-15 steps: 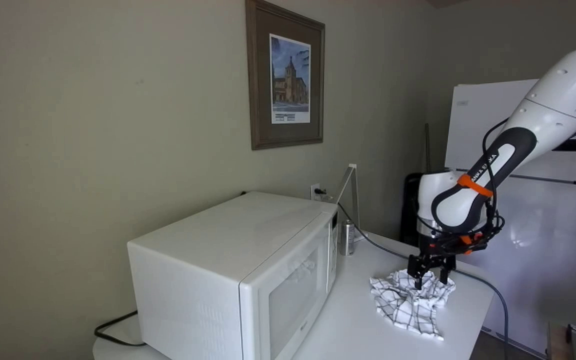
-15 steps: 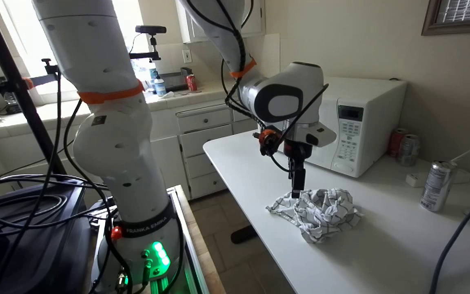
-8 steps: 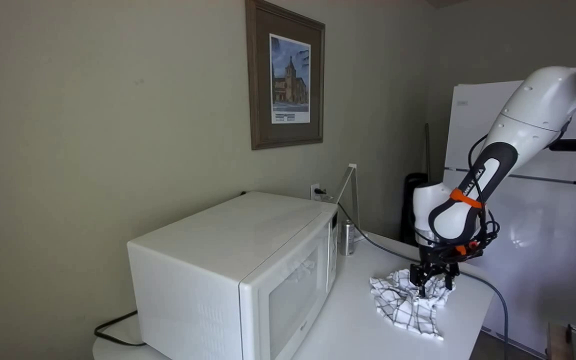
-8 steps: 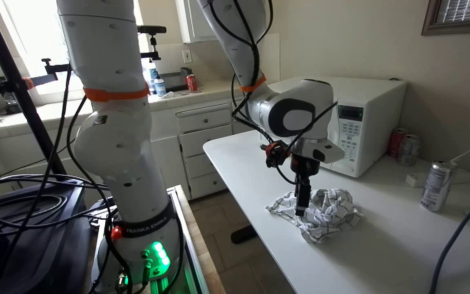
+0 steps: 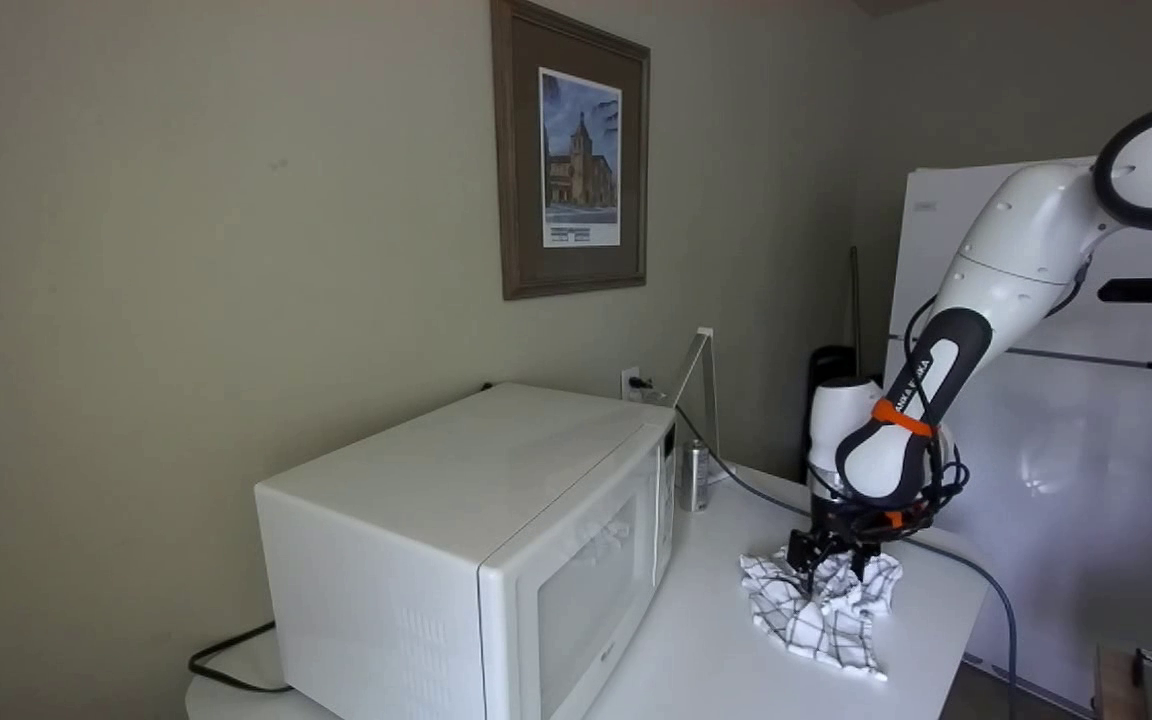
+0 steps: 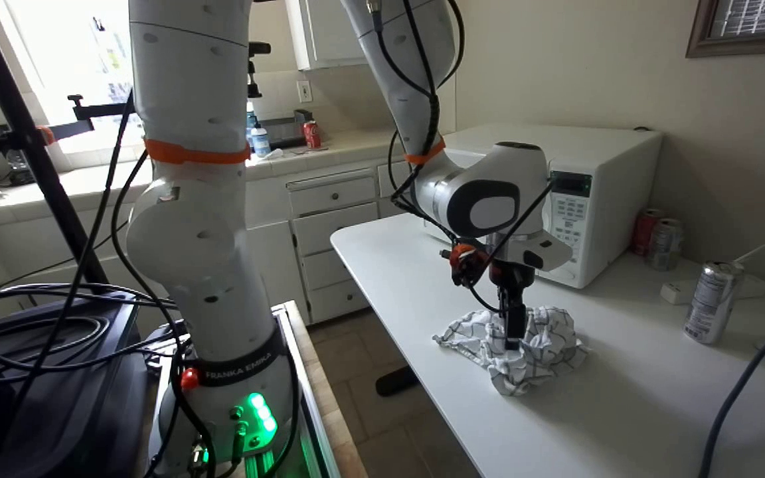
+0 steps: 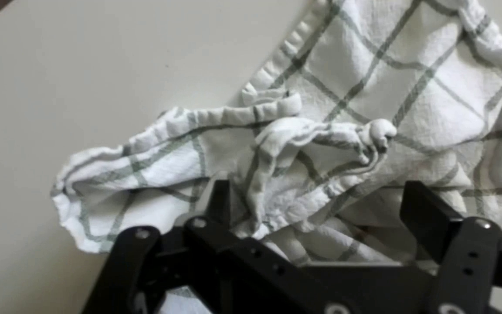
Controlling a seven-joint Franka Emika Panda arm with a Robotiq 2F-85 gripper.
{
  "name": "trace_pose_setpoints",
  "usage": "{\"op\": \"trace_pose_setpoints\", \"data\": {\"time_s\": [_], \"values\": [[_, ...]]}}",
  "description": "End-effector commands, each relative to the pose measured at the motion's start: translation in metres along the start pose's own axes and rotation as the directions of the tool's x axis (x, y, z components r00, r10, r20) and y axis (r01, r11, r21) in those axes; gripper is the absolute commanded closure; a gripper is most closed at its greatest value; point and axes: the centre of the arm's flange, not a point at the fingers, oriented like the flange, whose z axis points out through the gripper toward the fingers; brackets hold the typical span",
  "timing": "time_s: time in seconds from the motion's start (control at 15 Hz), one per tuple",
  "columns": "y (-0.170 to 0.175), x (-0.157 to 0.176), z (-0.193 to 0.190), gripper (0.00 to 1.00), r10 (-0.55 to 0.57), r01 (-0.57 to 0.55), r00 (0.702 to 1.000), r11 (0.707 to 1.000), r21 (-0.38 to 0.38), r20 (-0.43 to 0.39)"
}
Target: Wipe the microwave with the towel
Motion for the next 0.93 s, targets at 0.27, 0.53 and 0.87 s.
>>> {"op": "trace_pose_setpoints", "data": {"time_s": [0.27, 0.53, 0.87], "values": [[-0.016, 0.007, 0.042, 0.00, -0.029, 0.026, 0.998, 0.998, 0.057, 0.052], [-0.023, 0.005, 0.055, 0.00, -0.076, 0.073, 0.995, 0.997, 0.040, 0.066], [-0.025, 0.010, 0.050, 0.50, -0.088, 0.088, 0.996, 0.996, 0.014, 0.032]]}}
